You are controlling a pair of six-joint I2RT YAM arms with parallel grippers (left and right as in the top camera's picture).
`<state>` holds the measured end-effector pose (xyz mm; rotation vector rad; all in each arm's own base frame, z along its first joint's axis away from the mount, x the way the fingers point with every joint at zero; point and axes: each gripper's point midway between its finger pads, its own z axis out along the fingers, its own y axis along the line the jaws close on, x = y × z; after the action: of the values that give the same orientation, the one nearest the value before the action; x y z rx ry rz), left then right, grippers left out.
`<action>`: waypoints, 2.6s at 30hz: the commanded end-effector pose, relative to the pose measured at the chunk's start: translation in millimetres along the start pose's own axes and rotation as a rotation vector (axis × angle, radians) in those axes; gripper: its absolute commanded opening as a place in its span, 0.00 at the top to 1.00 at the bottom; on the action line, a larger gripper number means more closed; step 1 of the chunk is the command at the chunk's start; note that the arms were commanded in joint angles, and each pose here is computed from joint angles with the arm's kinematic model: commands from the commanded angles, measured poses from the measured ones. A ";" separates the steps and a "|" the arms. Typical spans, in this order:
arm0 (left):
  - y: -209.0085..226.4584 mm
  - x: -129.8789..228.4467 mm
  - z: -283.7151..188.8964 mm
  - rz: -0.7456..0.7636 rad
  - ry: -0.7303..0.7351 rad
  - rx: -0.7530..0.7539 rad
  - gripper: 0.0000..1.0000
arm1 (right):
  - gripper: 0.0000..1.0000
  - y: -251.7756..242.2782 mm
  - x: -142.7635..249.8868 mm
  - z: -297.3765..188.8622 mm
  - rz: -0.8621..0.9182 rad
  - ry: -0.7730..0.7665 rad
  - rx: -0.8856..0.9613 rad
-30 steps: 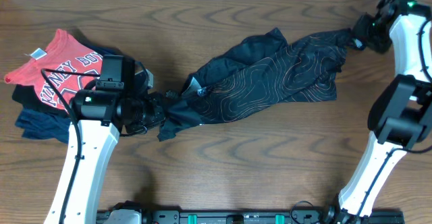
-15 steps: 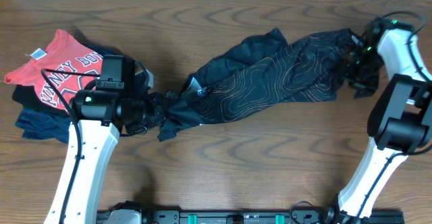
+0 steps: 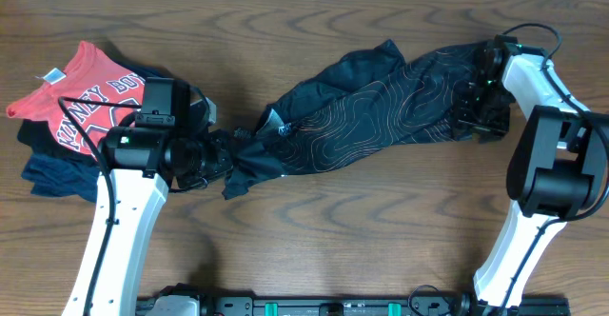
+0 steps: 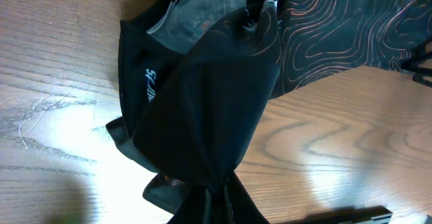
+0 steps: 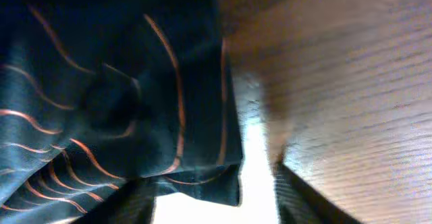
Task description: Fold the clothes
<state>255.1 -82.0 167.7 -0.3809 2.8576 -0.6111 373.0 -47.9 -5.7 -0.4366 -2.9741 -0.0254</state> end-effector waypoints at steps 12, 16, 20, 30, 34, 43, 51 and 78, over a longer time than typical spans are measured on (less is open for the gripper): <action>4.3 1.6 2.5 0.013 0.007 -0.013 0.94 | 0.99 14.0 14.7 12.9 0.000 0.065 -0.040; 9.9 -7.7 -2.7 0.019 -0.037 -0.058 0.94 | 0.99 3.1 12.2 -34.3 0.029 -0.004 -0.055; -2.6 -27.6 -18.4 0.049 -0.131 -0.026 0.94 | 0.99 -21.2 6.9 -110.8 0.076 -0.187 -0.083; -43.6 -69.5 -80.7 0.140 -0.399 0.080 0.94 | 0.99 -73.9 59.4 -293.6 0.169 -0.674 -0.086; -51.3 -74.9 -110.3 0.152 -0.482 0.104 0.94 | 0.99 -82.7 85.3 -341.3 0.191 -0.827 -0.070; -74.7 -66.4 -196.8 0.214 -0.718 0.180 0.94 | 0.99 -105.4 120.3 -406.9 0.256 -1.041 0.000; -78.8 -80.6 -194.2 0.214 -0.729 0.188 0.94 | 0.99 -103.4 92.5 -404.1 0.232 -1.037 -0.027; -168.7 -301.0 -264.4 0.232 -1.175 0.513 0.94 | 0.99 -87.9 -61.8 -488.7 0.283 -1.381 -0.139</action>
<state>539.1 -62.6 455.3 -0.1932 1.6396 -0.7070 500.7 -151.6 420.9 -1.1329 -4.1469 -0.1045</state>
